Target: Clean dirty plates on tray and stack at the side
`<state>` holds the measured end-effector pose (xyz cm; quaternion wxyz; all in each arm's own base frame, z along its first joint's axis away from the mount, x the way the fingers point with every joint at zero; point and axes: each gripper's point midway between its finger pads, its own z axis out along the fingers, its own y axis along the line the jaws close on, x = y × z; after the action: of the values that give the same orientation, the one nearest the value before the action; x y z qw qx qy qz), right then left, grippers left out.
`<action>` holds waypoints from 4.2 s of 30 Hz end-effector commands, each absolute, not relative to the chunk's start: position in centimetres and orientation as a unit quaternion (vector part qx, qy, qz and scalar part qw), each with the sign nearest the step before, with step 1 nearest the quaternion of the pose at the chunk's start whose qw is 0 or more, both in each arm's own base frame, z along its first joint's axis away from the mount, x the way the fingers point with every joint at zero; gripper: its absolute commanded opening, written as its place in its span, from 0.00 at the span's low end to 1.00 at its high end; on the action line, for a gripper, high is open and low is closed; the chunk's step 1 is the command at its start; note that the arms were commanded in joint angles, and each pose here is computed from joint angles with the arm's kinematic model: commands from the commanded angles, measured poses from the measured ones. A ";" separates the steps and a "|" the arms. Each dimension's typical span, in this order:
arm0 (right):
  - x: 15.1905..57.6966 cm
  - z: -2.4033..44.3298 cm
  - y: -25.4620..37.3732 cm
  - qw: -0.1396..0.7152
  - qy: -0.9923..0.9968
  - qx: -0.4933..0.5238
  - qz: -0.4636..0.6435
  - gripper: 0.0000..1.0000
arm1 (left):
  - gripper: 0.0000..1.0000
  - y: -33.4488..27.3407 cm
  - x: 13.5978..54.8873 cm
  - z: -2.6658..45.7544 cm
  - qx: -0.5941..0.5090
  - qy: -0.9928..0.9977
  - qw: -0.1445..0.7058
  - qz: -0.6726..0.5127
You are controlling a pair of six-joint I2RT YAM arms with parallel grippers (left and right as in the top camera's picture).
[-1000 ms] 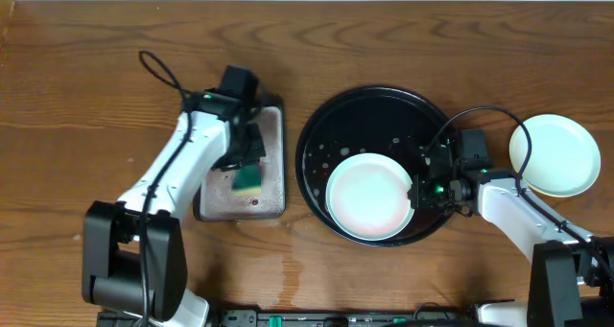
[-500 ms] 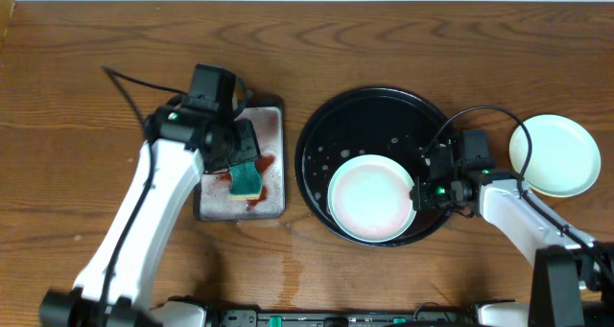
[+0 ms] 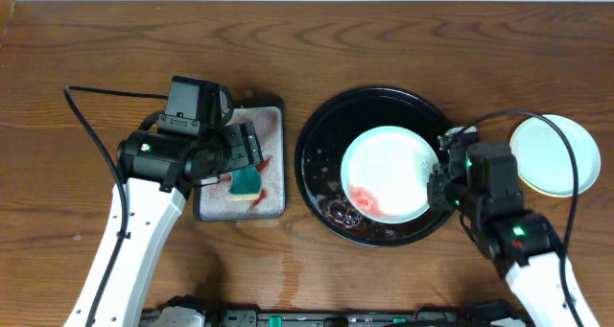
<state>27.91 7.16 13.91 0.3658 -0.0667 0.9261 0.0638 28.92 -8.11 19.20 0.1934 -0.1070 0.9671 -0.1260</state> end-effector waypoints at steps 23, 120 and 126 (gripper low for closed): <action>27.4 21.0 10.2 0.510 0.820 -0.201 -0.166 0.01 | 0.82 -8.2 29.1 19.7 -0.101 0.966 0.199 -0.128; 25.1 26.0 12.8 0.572 0.726 -0.252 -0.286 0.01 | 0.83 -8.2 29.1 19.7 -0.101 0.966 0.199 -0.128; 26.5 21.4 13.0 0.539 0.807 -0.187 -0.155 0.01 | 0.83 -8.2 29.1 19.7 -0.101 0.966 0.199 -0.128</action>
<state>25.86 12.09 23.53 0.5422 -0.2521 0.7545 -0.2705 28.88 -8.17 19.19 0.1922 -0.1066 0.9672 -0.1276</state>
